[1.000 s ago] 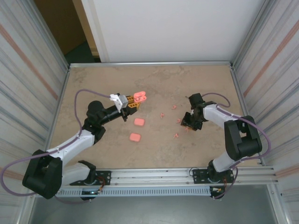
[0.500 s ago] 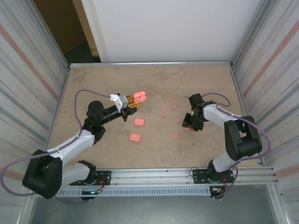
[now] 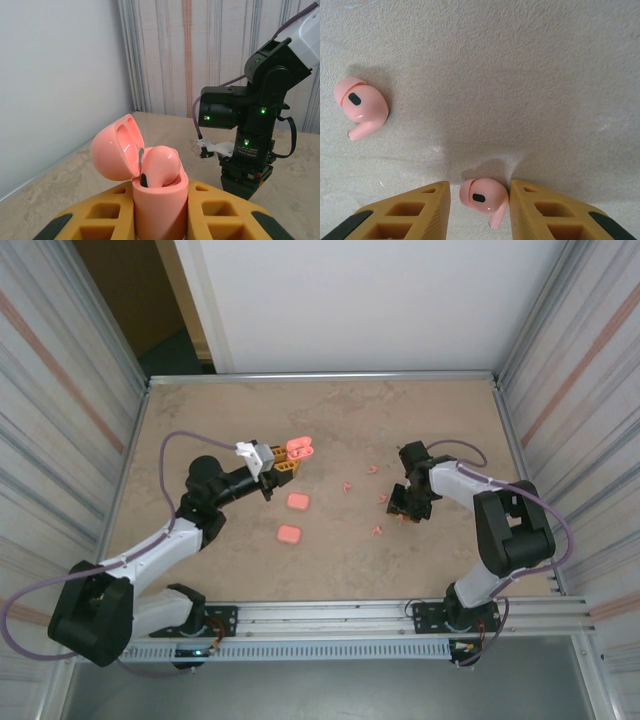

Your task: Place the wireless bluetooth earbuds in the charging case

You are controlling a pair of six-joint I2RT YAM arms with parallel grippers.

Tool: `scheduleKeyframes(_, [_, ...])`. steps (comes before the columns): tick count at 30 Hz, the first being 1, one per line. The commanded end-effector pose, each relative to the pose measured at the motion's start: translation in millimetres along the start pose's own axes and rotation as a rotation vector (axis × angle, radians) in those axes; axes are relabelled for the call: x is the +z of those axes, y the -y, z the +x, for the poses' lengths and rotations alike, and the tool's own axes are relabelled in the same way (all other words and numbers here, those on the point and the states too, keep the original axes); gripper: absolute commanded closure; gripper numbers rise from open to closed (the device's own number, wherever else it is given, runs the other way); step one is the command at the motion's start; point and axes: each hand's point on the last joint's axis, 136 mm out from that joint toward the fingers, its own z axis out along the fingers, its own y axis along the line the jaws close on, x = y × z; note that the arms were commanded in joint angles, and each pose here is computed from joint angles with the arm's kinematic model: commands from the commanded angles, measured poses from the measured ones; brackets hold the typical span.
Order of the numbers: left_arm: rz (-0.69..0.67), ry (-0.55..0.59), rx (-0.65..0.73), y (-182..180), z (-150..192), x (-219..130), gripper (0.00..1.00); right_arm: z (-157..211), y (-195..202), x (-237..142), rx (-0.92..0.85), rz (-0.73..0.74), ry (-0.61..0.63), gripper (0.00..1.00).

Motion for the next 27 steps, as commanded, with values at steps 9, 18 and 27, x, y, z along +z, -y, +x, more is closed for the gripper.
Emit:
scheduleKeyframes(9, [0.010,0.042,0.053,4,-18,-2,1.00,-12,-1,-1,-0.049,0.054,0.026,0.66])
scheduleKeyframes(18, [0.008,0.039,0.051,3,-17,-1,1.00,-13,-1,-9,-0.073,0.072,0.027,0.63])
scheduleKeyframes(27, [0.011,0.038,0.050,4,-17,-1,1.00,-9,-3,-2,-0.080,0.067,0.009,0.64])
